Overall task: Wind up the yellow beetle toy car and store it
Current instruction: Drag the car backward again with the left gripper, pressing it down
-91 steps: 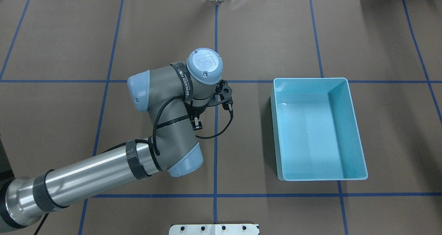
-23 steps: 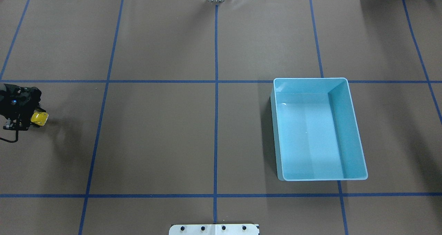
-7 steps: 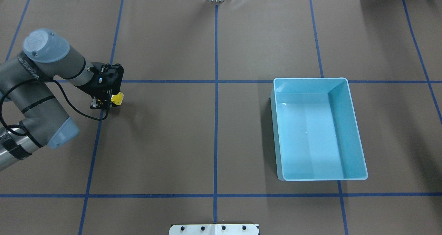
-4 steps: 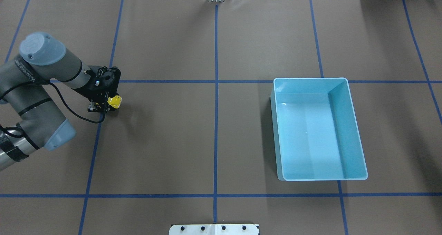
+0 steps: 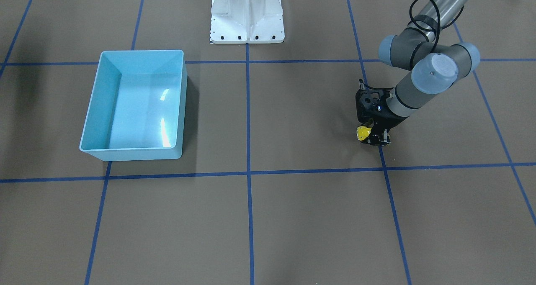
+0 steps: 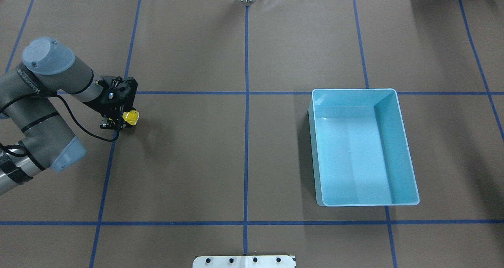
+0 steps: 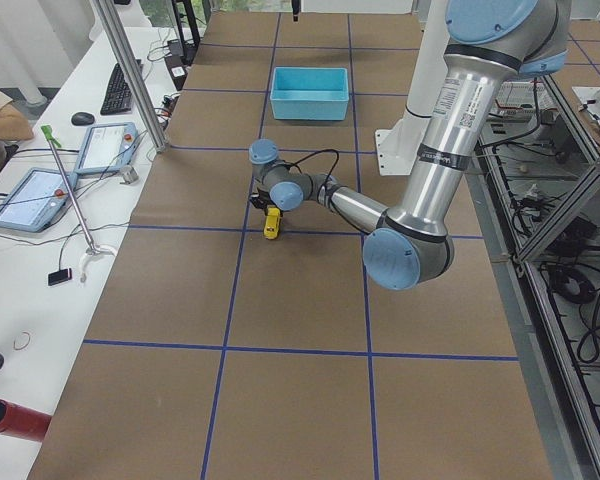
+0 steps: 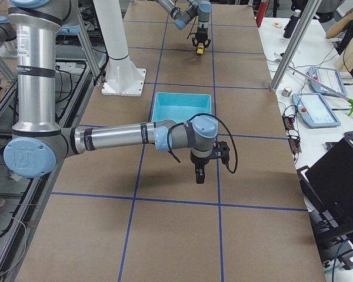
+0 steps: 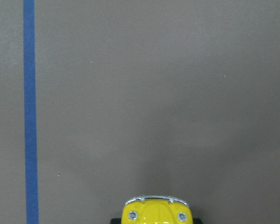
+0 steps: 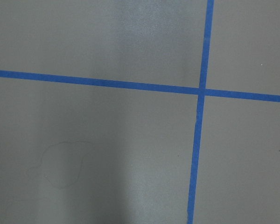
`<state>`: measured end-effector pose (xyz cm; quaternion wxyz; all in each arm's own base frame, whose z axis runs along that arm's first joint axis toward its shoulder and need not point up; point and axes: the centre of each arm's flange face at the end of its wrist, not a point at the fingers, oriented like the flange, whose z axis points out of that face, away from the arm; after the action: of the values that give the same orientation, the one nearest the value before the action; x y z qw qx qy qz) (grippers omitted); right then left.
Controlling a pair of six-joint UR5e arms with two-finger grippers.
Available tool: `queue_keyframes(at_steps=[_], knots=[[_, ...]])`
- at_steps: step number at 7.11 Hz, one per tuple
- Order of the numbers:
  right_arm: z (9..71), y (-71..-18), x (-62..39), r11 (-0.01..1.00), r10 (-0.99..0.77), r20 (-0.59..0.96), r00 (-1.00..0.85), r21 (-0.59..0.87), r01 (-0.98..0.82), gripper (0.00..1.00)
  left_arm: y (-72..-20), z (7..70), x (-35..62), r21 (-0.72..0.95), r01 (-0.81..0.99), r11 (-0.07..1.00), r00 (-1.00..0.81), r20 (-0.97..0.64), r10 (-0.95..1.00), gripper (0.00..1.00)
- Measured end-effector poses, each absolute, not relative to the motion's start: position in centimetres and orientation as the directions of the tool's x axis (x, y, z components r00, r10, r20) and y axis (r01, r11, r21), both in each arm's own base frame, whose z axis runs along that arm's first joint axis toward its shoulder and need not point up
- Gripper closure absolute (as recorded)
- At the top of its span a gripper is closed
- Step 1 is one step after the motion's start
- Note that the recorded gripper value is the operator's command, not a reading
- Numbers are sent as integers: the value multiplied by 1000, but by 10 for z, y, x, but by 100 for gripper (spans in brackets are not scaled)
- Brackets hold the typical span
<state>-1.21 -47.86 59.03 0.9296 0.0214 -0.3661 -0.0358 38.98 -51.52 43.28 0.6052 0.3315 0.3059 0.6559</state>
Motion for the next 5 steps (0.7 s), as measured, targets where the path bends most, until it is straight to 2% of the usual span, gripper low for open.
queue_keyframes(at_steps=[5], knots=[[589,-479,-31,994,-108,677,728,65,87,0,-515,449,389,805,-588,-79,-57,56,997,98]])
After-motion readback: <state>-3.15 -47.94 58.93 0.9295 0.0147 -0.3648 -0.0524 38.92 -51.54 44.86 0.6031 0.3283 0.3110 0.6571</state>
